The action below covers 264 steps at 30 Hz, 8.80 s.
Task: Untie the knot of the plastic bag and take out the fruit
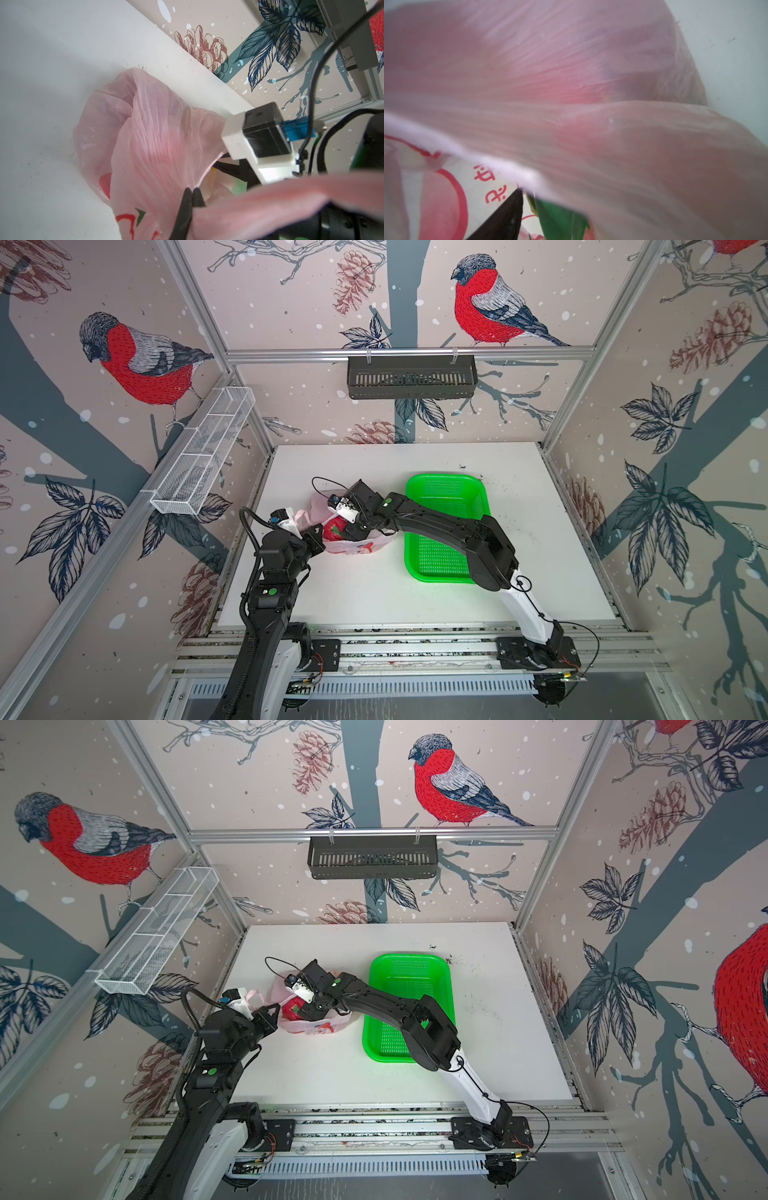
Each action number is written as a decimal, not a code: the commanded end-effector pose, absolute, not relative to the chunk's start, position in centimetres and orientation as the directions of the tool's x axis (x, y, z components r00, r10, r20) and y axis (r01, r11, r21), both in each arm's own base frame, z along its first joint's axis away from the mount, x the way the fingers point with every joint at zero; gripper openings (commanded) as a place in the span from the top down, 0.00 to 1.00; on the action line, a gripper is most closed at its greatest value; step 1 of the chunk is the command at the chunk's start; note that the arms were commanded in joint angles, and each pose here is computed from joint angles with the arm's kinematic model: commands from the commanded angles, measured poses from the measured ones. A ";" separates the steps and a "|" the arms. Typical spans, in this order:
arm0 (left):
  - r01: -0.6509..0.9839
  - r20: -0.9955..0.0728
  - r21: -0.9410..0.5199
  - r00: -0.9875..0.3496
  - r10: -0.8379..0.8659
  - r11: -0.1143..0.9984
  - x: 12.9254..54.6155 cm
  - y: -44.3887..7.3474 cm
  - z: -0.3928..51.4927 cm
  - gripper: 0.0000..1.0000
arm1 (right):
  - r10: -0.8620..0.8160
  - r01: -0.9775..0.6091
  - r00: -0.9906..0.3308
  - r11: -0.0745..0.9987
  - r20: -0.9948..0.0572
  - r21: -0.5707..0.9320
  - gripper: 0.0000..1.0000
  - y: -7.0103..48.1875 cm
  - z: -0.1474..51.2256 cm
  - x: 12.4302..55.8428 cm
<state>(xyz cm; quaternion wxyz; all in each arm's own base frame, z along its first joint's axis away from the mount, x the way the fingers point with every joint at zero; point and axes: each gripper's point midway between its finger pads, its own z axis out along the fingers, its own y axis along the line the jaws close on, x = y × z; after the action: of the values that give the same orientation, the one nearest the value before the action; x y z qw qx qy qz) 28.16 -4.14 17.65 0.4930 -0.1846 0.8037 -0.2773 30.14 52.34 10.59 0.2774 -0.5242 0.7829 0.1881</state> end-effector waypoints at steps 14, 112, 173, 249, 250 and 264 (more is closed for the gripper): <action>0.022 -0.695 -0.643 -0.437 -0.571 0.765 27.5 -4.7 17.8 1.00 | -0.547 -0.858 -0.434 0.493 -0.716 0.144 0.09 54.6 13.0 32.1; -0.010 -0.691 -0.671 -0.354 -0.630 0.741 28.5 -3.6 16.6 1.00 | -0.466 -0.850 -0.446 0.487 -0.764 0.199 0.81 54.5 14.2 30.4; 0.092 -0.718 -0.672 -0.321 -0.617 0.735 31.3 -4.4 20.8 1.00 | -0.425 -0.860 -0.204 0.509 -0.882 -0.046 0.87 52.4 20.8 28.8; 0.077 -0.689 -0.700 -0.332 -0.644 0.710 30.4 -4.5 20.0 1.00 | -0.071 -0.817 -0.111 0.575 -0.991 0.050 0.89 53.9 31.9 30.2; 0.079 -0.688 -0.701 -0.333 -0.644 0.708 30.5 -4.5 20.0 1.00 | -0.064 -0.820 -0.107 0.571 -0.992 0.052 0.89 54.0 32.3 30.0; 0.080 -0.699 -0.692 -0.322 -0.639 0.717 30.3 -4.4 21.1 1.00 | 0.045 -0.858 -0.058 0.508 -0.997 0.073 0.89 55.7 37.0 28.6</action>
<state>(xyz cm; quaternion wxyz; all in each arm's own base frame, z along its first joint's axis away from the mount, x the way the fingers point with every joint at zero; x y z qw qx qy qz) 30.22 -4.44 20.36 0.5417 -0.1925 0.7497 -0.3277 29.18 55.06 33.50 0.5755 -0.3443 0.6620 0.3347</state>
